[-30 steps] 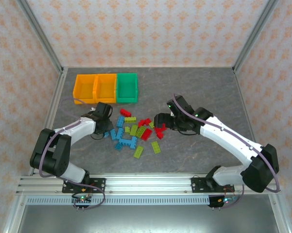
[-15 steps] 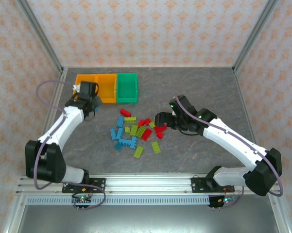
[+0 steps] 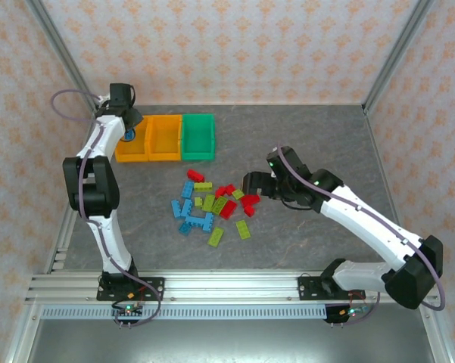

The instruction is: Sort the legos into containers by color

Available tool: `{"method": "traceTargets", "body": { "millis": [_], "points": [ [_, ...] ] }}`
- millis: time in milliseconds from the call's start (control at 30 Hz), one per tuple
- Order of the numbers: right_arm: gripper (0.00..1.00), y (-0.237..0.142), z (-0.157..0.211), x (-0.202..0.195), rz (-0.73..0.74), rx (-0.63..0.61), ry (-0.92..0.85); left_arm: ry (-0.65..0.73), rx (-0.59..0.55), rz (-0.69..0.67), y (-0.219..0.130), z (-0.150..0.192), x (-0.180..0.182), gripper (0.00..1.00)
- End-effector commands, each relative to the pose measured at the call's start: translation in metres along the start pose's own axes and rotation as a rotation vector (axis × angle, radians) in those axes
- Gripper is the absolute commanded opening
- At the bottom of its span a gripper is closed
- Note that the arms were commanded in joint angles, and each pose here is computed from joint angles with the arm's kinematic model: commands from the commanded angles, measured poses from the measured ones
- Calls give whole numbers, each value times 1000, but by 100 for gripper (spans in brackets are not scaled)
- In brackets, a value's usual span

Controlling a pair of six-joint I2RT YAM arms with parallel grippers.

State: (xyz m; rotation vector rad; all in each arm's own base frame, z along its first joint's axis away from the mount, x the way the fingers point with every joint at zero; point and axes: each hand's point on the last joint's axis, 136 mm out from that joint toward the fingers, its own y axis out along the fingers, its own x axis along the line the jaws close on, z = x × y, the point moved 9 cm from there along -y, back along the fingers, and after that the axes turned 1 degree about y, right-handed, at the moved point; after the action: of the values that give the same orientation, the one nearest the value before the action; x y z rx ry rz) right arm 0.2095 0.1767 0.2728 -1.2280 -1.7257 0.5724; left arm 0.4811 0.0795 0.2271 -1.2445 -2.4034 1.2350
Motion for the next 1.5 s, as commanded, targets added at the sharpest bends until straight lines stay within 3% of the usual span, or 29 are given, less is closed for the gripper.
{"method": "traceTargets", "body": {
  "millis": [0, 133, 233, 433, 567, 733, 933, 1033, 1167, 1267, 1467],
  "points": [
    [97, -6, -4, -6, 66, -75, -4, 1, -11, 49, -40, -10, -2, 51],
    [98, 5, -9, -2, 80, -78, -21, -52, -47, 148, -97, 1, 7, 52],
    [97, 25, -16, 8, 73, -41, -72, -13, -58, 251, -150, 35, 11, 50],
    [93, 82, -35, 47, -4, 83, -229, 313, -25, 403, -251, 135, 28, 50],
    [92, 128, -50, 81, -59, 126, -299, 484, 48, 453, -285, 168, 65, 50],
    [87, 194, -63, 117, -78, 147, -371, 631, 70, 491, -300, 182, 97, 55],
    [75, 253, -70, 129, -16, 184, -395, 638, 53, 509, -287, 194, 100, 72],
    [65, 265, -67, 130, -24, 211, -391, 650, 58, 495, -286, 193, 100, 80],
    [62, 275, -57, 127, -46, 259, -374, 646, 69, 498, -283, 196, 98, 88],
    [62, 281, -51, 125, -55, 286, -360, 647, 79, 483, -280, 197, 98, 91],
    [51, 292, -45, 121, -51, 311, -345, 643, 76, 466, -279, 197, 100, 93]
  ]
}}
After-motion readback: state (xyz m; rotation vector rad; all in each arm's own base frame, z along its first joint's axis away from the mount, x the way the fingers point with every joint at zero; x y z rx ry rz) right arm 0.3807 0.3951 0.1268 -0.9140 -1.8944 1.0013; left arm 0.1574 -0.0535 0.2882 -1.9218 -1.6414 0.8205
